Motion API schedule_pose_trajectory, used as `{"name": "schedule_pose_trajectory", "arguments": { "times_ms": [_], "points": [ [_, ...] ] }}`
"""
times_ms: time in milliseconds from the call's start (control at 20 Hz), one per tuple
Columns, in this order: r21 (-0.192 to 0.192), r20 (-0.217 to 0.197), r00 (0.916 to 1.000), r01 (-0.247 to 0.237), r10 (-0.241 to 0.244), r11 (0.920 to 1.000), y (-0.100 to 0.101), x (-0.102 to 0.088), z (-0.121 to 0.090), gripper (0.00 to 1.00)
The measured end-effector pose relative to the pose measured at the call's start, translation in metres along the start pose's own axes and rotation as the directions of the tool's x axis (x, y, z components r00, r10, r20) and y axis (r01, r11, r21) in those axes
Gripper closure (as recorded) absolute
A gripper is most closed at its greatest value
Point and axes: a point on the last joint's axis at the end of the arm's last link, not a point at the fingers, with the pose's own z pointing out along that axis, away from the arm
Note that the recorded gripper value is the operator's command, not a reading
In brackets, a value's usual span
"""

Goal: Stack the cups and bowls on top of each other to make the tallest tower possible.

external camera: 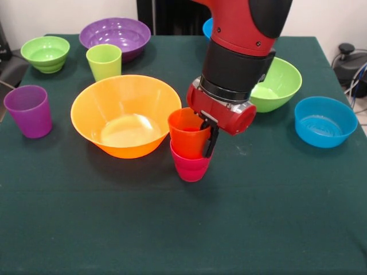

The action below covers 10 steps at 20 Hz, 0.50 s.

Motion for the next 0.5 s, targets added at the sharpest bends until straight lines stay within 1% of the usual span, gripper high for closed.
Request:
{"name": "schedule_pose_trajectory", "arguments": {
  "times_ms": [250,500],
  "points": [
    [-0.007,0.005,1.0,0.004,-0.004,1.0,0.004,-0.001,0.001,1.0],
    [-0.019,0.016,0.9998,0.011,-0.011,0.9998,0.012,-0.005,0.004,1.0]
  ]
}}
